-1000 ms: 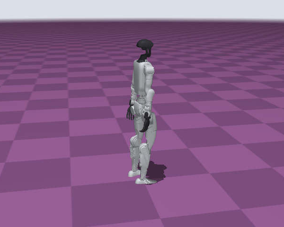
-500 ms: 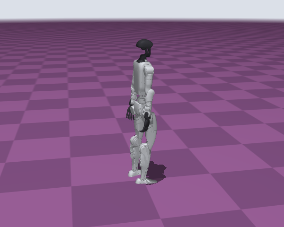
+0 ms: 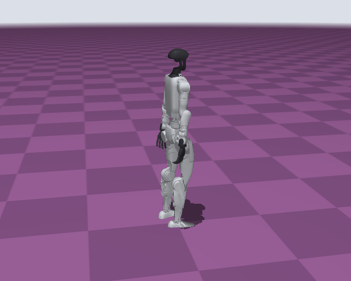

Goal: Upper body actions

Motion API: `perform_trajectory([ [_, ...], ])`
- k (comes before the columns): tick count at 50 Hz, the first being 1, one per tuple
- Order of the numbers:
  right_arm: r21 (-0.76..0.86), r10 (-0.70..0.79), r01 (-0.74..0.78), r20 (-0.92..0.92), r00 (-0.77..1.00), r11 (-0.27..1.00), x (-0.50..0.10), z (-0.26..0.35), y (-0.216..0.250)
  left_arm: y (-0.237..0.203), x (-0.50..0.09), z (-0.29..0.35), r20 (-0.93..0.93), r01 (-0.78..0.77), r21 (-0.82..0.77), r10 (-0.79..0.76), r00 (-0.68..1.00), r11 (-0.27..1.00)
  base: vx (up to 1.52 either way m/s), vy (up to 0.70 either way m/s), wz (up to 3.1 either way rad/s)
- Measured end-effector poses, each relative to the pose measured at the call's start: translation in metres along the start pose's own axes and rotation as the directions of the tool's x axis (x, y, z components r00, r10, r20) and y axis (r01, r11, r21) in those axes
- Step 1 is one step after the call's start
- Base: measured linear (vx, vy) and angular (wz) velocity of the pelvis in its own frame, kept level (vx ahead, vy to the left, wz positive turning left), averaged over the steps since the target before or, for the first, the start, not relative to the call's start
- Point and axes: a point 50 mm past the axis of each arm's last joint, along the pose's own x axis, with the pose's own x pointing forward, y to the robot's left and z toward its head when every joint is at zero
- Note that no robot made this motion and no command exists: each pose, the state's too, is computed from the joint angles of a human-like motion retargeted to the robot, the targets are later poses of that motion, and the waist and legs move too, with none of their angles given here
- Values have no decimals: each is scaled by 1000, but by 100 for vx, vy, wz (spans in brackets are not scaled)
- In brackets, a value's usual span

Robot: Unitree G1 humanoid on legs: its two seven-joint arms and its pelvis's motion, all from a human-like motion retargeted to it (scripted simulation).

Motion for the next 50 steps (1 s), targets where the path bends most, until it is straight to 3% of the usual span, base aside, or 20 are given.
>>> perform_trajectory([
  [50, -25, -8, 8, 3, 1000, 1000, 0, 1, -2, 1, 0, 0, 4, 0, -11, 0, 1000, 1000, 0, 0, 0],
])
